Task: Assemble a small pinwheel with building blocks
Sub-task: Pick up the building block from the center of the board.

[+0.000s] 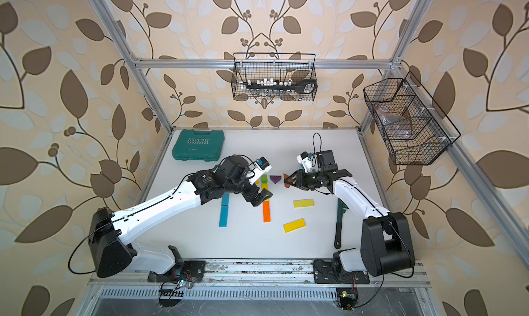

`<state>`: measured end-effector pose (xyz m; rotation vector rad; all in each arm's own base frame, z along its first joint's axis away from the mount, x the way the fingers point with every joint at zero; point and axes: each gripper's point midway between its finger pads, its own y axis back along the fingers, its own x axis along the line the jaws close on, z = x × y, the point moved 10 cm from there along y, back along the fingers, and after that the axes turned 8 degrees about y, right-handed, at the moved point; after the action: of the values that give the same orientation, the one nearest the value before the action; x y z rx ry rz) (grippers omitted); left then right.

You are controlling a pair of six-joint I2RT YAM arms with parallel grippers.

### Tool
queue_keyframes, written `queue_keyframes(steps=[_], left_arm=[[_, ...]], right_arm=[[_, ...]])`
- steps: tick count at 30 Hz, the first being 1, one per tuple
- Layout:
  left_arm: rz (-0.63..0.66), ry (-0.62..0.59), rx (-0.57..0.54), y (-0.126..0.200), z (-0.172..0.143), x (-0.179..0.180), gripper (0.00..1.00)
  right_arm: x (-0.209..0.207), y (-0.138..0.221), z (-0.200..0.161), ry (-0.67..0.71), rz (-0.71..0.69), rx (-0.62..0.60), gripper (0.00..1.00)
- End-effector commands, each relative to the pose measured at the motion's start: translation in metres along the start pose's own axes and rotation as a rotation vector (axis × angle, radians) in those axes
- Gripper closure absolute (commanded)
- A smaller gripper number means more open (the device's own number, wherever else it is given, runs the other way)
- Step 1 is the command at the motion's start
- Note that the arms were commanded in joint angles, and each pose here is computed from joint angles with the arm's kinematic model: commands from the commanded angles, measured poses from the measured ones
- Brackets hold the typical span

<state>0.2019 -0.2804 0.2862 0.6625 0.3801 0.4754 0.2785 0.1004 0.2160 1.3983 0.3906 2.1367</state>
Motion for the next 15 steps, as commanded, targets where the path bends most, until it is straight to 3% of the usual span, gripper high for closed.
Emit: queue_keyframes(steps=[1,6,15], left_arm=[[-0.13,-0.187,-0.073,-0.007,0.025,-0.014,0.01],[-0.159,-0.237,-0.032,-0.024,0.029,-0.013,0.02],[-0.136,-0.283,-0.019,-0.037,0.038,-0.009,0.13]], right_arm=[[0.018,0.005,-0.005,-0.058,0.246,0.023,0.95],[0.029,0.014,-0.01,-0.059,0.312,0.02,0.94],[0.035,0.012,-0.012,-0.069,0.371,0.059,0.93]])
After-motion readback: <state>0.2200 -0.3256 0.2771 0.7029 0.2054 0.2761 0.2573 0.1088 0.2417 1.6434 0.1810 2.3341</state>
